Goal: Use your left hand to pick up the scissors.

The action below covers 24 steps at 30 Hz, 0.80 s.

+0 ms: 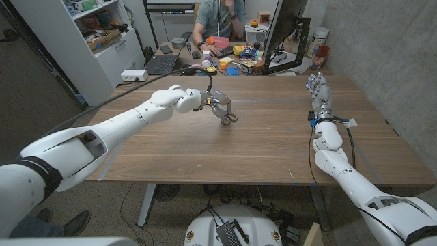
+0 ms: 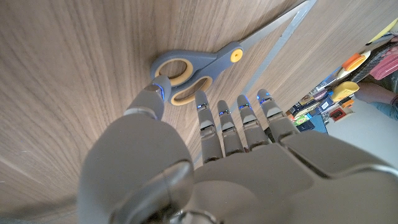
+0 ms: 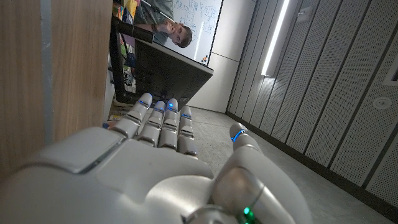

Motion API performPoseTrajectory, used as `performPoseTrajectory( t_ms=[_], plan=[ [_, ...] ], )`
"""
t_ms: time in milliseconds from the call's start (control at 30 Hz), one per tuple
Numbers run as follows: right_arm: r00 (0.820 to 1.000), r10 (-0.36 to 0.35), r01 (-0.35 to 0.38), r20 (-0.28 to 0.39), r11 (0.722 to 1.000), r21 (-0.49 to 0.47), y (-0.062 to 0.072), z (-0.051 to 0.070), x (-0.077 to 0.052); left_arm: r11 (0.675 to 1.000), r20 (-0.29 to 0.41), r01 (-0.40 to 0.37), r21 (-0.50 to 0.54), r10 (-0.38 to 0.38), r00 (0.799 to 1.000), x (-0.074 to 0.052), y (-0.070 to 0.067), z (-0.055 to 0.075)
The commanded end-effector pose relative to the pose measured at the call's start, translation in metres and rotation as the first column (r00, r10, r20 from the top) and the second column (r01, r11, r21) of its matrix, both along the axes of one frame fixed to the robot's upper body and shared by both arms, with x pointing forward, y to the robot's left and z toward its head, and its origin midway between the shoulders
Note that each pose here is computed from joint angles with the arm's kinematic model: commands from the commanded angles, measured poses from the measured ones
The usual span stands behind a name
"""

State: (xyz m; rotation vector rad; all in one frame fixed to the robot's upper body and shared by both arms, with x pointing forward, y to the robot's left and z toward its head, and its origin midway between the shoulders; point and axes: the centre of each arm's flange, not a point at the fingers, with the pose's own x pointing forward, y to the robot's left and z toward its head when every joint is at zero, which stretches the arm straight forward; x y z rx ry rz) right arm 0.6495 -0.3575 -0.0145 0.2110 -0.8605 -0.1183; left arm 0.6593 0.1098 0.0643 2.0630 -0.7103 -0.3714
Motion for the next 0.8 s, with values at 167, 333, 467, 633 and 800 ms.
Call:
performPoseTrajectory(
  t_ms=[167, 333, 467, 633, 800],
  plan=[
    [1.0, -0.009, 0.009, -0.014, 1.0, 0.005, -0.007, -0.006, 0.0, 1.0, -0.002, -0.017, -0.005, 0.017, 1.0, 0.004, 0.004, -0.001],
    [1.0, -0.007, 0.007, -0.014, 1.0, 0.003, -0.008, -0.007, 0.001, 1.0, -0.009, -0.018, 0.005, 0.018, 1.0, 0.005, 0.002, -0.002],
    [1.0, -0.007, 0.007, -0.013, 1.0, 0.005, -0.01, -0.009, 0.002, 1.0, -0.015, -0.018, 0.007, 0.018, 1.0, 0.007, 0.001, -0.002],
    [1.0, -0.005, 0.006, -0.016, 1.0, 0.004, -0.011, -0.011, 0.003, 1.0, -0.016, -0.014, 0.008, 0.014, 1.0, 0.011, -0.002, -0.003],
    [1.0, -0.006, 0.007, -0.019, 1.0, 0.006, -0.013, -0.013, 0.005, 1.0, -0.029, -0.015, 0.009, 0.015, 0.999, 0.015, -0.004, -0.004]
  ],
)
